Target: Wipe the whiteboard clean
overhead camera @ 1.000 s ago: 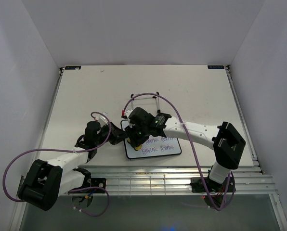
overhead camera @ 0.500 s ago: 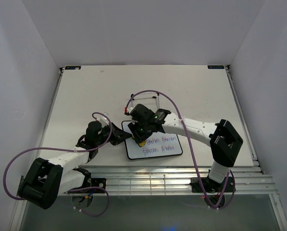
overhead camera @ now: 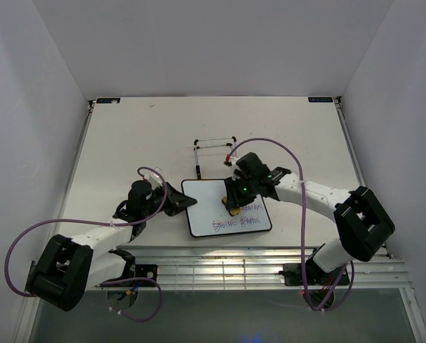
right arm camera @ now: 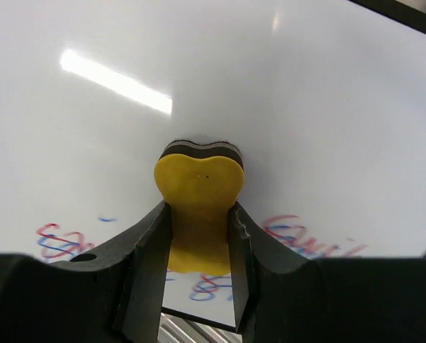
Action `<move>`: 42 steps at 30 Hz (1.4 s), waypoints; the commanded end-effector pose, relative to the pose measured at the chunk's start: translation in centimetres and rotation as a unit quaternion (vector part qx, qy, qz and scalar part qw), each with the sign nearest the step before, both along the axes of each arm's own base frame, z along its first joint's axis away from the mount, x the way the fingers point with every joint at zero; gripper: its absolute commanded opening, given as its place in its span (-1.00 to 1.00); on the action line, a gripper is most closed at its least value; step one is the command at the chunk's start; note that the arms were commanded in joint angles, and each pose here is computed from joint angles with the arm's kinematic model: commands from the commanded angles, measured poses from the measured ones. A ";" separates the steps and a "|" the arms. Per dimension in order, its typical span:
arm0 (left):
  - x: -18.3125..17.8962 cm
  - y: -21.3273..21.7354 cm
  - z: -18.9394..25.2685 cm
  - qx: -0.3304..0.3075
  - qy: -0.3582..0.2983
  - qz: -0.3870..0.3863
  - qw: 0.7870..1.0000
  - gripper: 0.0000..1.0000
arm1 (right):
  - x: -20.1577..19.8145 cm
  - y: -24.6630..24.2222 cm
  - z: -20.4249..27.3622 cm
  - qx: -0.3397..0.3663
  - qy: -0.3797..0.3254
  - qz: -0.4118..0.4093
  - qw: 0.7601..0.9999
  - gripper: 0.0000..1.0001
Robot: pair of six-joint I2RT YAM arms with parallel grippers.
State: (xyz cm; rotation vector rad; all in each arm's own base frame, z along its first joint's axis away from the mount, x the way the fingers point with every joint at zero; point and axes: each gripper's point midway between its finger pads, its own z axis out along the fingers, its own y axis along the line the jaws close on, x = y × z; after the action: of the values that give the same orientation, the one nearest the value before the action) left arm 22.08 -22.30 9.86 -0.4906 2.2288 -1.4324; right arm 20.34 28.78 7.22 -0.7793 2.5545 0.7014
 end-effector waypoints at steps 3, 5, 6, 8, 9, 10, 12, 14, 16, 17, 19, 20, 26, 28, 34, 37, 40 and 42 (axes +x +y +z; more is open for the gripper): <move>0.2 -0.7 3.0 -0.021 -0.070 -0.019 0.997 -1.00 | -0.8 -7.8 -5.7 -0.058 0.062 -0.061 0.995 -0.38; 0.1 -0.6 2.9 -0.021 -0.070 -0.019 0.997 -1.00 | -1.1 -8.5 -6.2 -0.062 0.066 -0.067 0.994 -0.38; 0.1 -0.6 2.8 -0.021 -0.069 -0.018 0.997 -1.00 | -1.1 -8.4 -6.1 -0.058 0.067 -0.067 0.994 -0.39; 0.0 -0.6 2.6 -0.020 -0.067 -0.019 0.997 -1.00 | -1.1 -7.7 -5.5 -0.040 0.070 -0.067 0.995 -0.40; 0.0 -0.6 2.6 -0.020 -0.066 -0.020 0.997 -1.00 | -1.1 -6.9 -5.0 -0.028 0.068 -0.065 0.995 -0.41; -0.1 -0.6 2.4 -0.019 -0.063 -0.020 0.998 -1.00 | -1.2 -6.3 -4.5 -0.018 0.065 -0.060 0.996 -0.41; -0.1 -0.6 2.3 -0.018 -0.061 -0.019 0.998 -1.00 | -1.5 -3.8 -2.8 -0.002 0.047 -0.033 0.998 -0.41; 0.0 -0.6 2.5 -0.019 -0.064 -0.019 0.998 -1.00 | -2.5 -0.8 -0.9 0.015 0.032 -0.001 0.999 -0.41; 0.1 -0.6 2.5 -0.018 -0.064 -0.018 0.998 -1.00 | -3.3 1.4 0.2 0.030 0.027 0.012 0.999 -0.41; 0.1 -0.6 2.5 -0.019 -0.065 -0.018 0.998 -1.00 | -4.5 2.7 0.2 0.029 0.026 0.032 0.999 -0.41; 0.1 -0.7 2.6 -0.020 -0.065 -0.019 0.998 -1.00 | -4.9 4.5 1.2 0.043 0.019 0.044 0.998 -0.41; 0.1 -0.7 2.6 -0.019 -0.064 -0.019 0.998 -1.00 | -5.5 5.1 0.9 0.039 0.022 0.053 0.998 -0.41; 0.0 -0.5 2.6 -0.020 -0.066 -0.016 0.997 -1.00 | -4.3 1.7 -2.0 0.002 0.031 0.008 0.999 -0.42; -0.1 -0.4 2.6 -0.020 -0.068 -0.014 0.997 -1.00 | -3.9 -1.5 -3.9 -0.021 0.046 -0.022 0.999 -0.41; -0.4 0.0 1.8 -0.017 -0.058 -0.013 0.998 -1.00 | -2.9 -9.8 -7.2 -0.032 0.095 -0.113 0.988 -0.41; -0.6 0.5 1.2 -0.014 -0.053 -0.007 0.998 -1.00 | -3.1 -12.6 -8.7 -0.057 0.122 -0.144 0.980 -0.40; -0.7 0.9 0.9 -0.015 -0.049 -0.003 0.999 -1.00 | -3.1 -13.8 -9.3 -0.075 0.128 -0.171 0.974 -0.41; -0.8 1.2 0.7 -0.016 -0.048 -0.002 0.999 -1.00 | -2.6 -14.5 -9.3 -0.090 0.121 -0.189 0.970 -0.42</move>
State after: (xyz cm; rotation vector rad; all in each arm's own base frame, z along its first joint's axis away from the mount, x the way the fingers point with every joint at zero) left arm 21.08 -21.37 9.67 -0.4938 2.1931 -1.4609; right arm 23.30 18.93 3.06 -0.2573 2.6114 0.7096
